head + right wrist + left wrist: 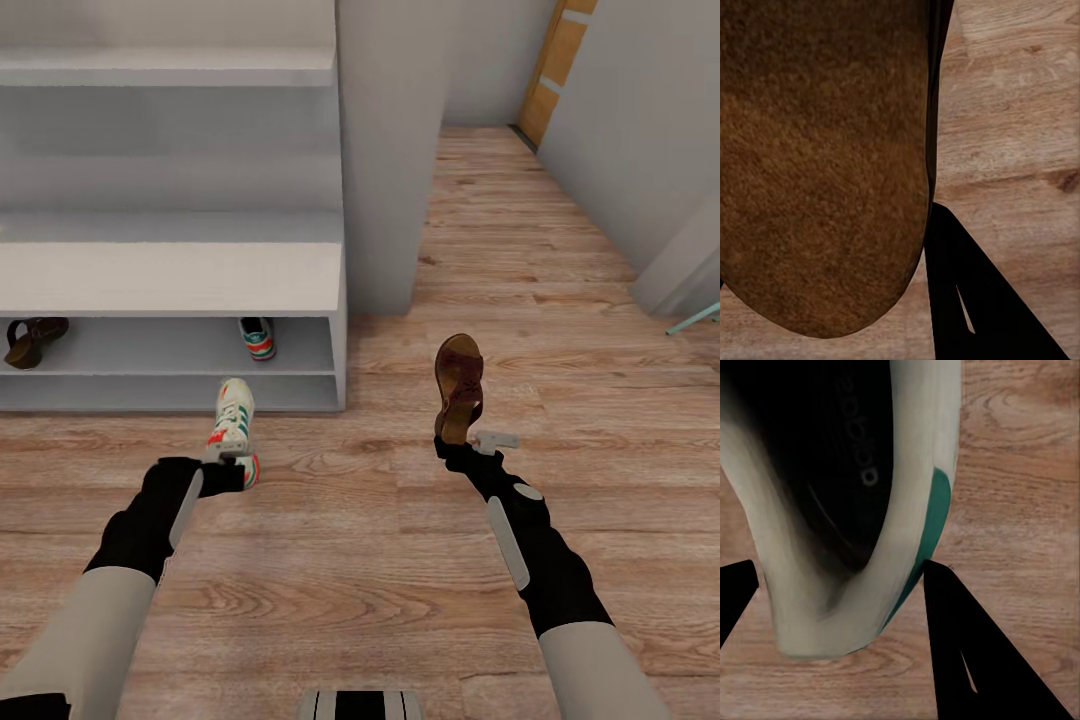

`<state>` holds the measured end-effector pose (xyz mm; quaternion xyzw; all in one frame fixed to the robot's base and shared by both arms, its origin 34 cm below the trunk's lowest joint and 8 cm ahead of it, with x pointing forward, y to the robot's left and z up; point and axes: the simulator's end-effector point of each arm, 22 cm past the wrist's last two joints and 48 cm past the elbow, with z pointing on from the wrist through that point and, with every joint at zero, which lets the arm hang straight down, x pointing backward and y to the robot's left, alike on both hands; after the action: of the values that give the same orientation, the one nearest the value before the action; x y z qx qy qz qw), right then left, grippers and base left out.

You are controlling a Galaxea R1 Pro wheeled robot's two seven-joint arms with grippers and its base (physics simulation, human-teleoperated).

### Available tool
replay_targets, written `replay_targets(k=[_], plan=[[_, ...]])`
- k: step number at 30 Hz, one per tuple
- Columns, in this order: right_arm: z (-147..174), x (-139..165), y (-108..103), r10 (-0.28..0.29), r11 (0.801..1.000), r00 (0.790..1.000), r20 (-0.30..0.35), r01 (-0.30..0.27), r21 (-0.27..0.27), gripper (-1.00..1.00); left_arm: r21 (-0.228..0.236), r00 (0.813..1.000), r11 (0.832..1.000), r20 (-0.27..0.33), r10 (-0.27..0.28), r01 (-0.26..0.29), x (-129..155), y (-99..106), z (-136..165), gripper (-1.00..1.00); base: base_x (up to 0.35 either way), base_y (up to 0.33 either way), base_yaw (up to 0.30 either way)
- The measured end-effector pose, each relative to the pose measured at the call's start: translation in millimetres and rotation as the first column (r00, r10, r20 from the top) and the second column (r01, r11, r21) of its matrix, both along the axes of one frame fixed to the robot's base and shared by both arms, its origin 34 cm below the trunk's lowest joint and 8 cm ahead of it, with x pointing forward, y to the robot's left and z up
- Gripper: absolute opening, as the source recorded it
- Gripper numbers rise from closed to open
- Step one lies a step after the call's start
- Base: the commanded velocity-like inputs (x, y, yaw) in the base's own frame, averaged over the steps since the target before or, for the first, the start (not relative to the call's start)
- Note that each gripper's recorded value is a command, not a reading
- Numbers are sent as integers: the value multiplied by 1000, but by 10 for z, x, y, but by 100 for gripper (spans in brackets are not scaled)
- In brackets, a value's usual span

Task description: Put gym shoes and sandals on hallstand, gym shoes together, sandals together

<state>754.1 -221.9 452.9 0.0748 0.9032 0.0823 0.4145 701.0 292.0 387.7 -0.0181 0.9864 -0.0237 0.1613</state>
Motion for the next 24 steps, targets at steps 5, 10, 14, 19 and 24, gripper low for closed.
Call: replay_targets(k=[5,10,14,19,24], plan=[[1,1,-1,0,1000,1000,0,0,0,-100,47,999,997,-7,-53,53,-13,159,8,-100,0,0,0],[1,1,0,0,1000,1000,0,0,0,-100,75,996,993,-14,-88,89,-24,157,-1,-100,0,0,0],[1,1,0,0,1000,1000,0,0,0,-100,87,996,992,-17,-93,94,-28,194,-1,-100,38,0,0],[1,1,0,0,1000,1000,0,0,0,-100,89,996,992,-17,-93,94,-28,204,0,-100,250,0,0],[1,2,0,0,1000,1000,0,0,0,-100,117,995,988,-21,-100,102,-30,280,4,-100,120,0,0]])
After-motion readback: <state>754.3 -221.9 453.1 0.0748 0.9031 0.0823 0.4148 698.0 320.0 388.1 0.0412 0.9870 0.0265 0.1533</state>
